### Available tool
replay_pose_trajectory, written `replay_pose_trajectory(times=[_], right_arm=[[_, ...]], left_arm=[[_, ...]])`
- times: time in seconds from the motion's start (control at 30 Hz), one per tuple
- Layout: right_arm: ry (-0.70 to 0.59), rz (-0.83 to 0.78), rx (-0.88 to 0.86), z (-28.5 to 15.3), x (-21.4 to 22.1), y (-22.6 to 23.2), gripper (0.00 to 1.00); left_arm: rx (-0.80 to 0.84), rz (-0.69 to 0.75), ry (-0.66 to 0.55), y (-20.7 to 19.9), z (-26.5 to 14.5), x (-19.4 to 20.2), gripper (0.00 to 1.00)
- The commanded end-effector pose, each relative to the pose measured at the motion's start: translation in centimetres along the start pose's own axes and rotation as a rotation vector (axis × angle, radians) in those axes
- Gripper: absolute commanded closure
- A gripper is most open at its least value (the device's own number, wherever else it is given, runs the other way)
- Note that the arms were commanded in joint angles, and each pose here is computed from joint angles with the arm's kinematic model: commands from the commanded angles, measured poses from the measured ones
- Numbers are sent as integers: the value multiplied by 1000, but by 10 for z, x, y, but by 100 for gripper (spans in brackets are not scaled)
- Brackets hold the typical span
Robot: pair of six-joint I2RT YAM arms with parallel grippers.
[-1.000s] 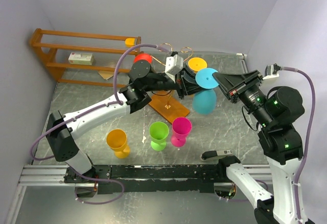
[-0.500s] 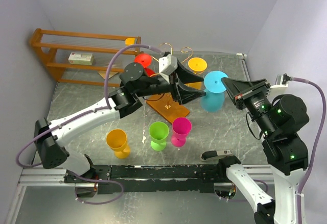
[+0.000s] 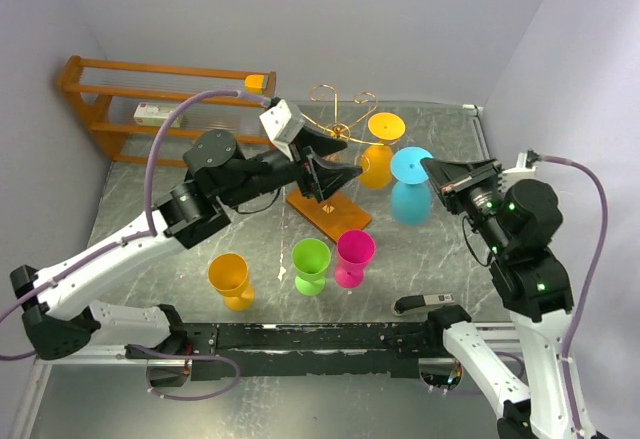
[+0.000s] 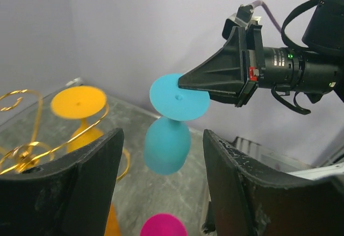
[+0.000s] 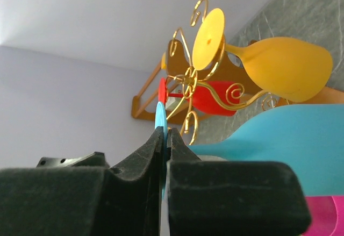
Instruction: Place the wine glass upside down on the wine glass rack
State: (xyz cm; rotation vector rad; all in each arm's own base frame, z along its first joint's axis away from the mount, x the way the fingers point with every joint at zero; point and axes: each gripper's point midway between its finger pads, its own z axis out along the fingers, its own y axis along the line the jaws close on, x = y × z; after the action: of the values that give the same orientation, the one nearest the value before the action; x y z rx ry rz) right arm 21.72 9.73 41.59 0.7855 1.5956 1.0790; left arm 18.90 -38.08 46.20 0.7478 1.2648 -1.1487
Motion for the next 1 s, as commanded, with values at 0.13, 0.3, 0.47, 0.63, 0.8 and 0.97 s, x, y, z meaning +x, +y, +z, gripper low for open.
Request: replay_pose_trajectory(times=[0.13,0.3,0.47,0.63,0.8,0.97], right_arm=[[80,49,-116,34,19,6,100],[91,89,-144,53,22,8,100],[100,117,-136,65,24,5,100],[113,138,-119,74,27,1,100],[113,157,-108,76,27,-2,100],[128,166,-107,77,32,-1,100]], left_arm=[[-272,114,119,43,-56,26,29],[-348,131,76,49,-92,21,28],[-376,138,47,50,-107,15,28],[-392,145,40,51,-113,8,29],[-398,150,50,52,-113,9,28],[-399,147,69,54,-110,15,29]])
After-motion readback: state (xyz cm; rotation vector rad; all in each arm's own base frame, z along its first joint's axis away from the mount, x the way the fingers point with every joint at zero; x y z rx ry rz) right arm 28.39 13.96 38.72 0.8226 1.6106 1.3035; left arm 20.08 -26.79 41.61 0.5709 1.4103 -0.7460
